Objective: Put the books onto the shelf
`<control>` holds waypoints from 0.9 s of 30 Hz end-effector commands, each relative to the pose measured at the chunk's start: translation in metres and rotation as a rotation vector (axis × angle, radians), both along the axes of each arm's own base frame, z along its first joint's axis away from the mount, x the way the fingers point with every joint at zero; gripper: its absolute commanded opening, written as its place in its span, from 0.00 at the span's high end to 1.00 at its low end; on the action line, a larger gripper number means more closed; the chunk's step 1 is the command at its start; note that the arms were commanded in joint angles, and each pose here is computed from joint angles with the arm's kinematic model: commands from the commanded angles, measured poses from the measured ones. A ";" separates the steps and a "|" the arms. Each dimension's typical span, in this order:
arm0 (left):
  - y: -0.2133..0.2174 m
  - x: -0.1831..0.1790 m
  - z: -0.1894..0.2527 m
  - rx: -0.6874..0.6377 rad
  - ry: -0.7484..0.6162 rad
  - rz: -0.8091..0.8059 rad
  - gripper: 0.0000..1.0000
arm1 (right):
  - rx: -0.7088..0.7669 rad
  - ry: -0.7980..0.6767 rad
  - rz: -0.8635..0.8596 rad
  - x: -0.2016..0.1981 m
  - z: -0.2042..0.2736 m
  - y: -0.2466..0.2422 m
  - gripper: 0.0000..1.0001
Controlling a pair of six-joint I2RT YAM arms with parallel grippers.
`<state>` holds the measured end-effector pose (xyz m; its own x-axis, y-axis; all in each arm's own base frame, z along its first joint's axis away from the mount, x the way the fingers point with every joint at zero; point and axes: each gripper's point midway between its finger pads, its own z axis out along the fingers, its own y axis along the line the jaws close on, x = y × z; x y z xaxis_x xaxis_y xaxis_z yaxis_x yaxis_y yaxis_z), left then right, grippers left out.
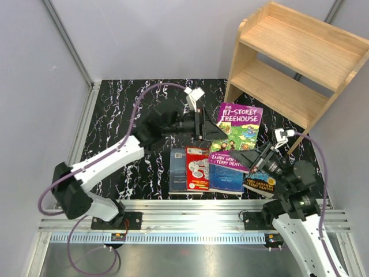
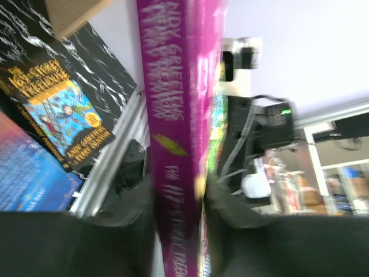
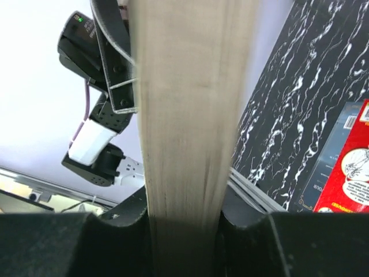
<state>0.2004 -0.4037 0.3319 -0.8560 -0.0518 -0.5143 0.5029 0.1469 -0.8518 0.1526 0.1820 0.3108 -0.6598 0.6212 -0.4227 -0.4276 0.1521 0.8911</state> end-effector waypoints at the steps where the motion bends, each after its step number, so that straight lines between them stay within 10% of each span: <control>1: 0.049 0.028 0.029 0.123 -0.231 0.241 0.43 | -0.108 -0.113 -0.145 -0.005 0.053 -0.021 1.00; 2: 0.058 0.034 0.026 0.155 -0.244 0.300 0.22 | -0.110 -0.177 -0.167 -0.015 0.087 -0.026 1.00; 5: 0.085 0.031 0.014 0.225 -0.262 0.381 0.01 | -0.195 -0.210 -0.244 -0.004 0.132 -0.035 1.00; 14: 0.140 0.004 -0.030 0.296 -0.260 0.481 0.01 | -0.364 -0.269 -0.512 0.090 0.247 -0.055 1.00; 27: 0.166 -0.026 -0.090 0.341 -0.186 0.468 0.01 | -0.416 -0.104 -0.909 0.286 0.264 -0.101 1.00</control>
